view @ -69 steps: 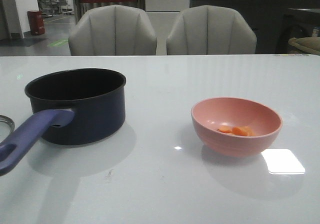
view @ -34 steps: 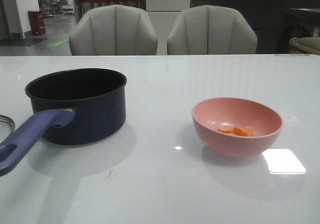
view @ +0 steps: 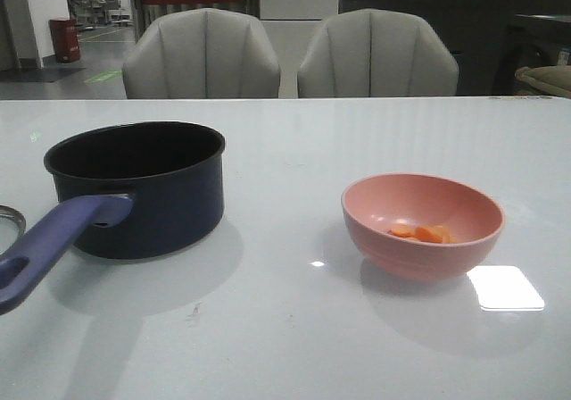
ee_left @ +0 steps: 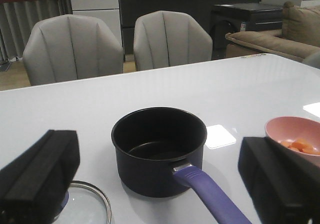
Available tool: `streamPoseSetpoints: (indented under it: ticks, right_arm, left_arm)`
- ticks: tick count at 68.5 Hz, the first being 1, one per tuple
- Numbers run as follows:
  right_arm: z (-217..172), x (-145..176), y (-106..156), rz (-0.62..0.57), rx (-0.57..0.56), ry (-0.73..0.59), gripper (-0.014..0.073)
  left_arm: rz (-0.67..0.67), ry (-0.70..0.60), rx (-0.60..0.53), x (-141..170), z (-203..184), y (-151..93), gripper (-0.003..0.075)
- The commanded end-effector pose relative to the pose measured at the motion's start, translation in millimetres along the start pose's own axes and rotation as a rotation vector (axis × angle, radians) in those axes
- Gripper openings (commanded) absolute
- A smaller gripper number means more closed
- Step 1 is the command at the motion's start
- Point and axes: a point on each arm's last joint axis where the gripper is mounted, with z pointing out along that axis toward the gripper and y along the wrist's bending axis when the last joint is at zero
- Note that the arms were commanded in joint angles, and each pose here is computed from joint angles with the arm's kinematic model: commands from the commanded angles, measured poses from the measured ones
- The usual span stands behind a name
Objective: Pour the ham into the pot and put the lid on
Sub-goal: 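Move the right gripper down to the pink bowl rim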
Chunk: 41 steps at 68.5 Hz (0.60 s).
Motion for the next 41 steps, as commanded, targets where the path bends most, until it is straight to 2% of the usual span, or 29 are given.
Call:
streamPoseSetpoints:
  ticks: [1, 8, 12, 28, 41]
  right_arm:
    - [7.7, -24.8, 3.7, -0.039, -0.005, -0.074, 0.0286]
    - [22.8, -31.2, 4.6, -0.047, 0.006, 0.002, 0.0420]
    - [32.1, -35.4, 5.9, -0.045, 0.008, 0.049, 0.0448]
    - [88.3, -48.5, 28.4, -0.079, -0.075, 0.242, 0.0452]
    - [151.4, -37.3, 55.3, -0.098, -0.128, 0.424, 0.0452]
  left_arm:
    - [-0.013, -0.089, -0.005, -14.0, -0.9, 0.8, 0.0689]
    - [-0.013, -0.089, -0.005, -14.0, -0.9, 0.8, 0.0689]
    - [-0.013, -0.089, -0.005, -14.0, -0.9, 0.8, 0.0689]
    - [-0.013, -0.089, -0.005, -14.0, -0.9, 0.8, 0.0689]
    - [-0.013, -0.089, -0.005, -14.0, -0.9, 0.8, 0.0689]
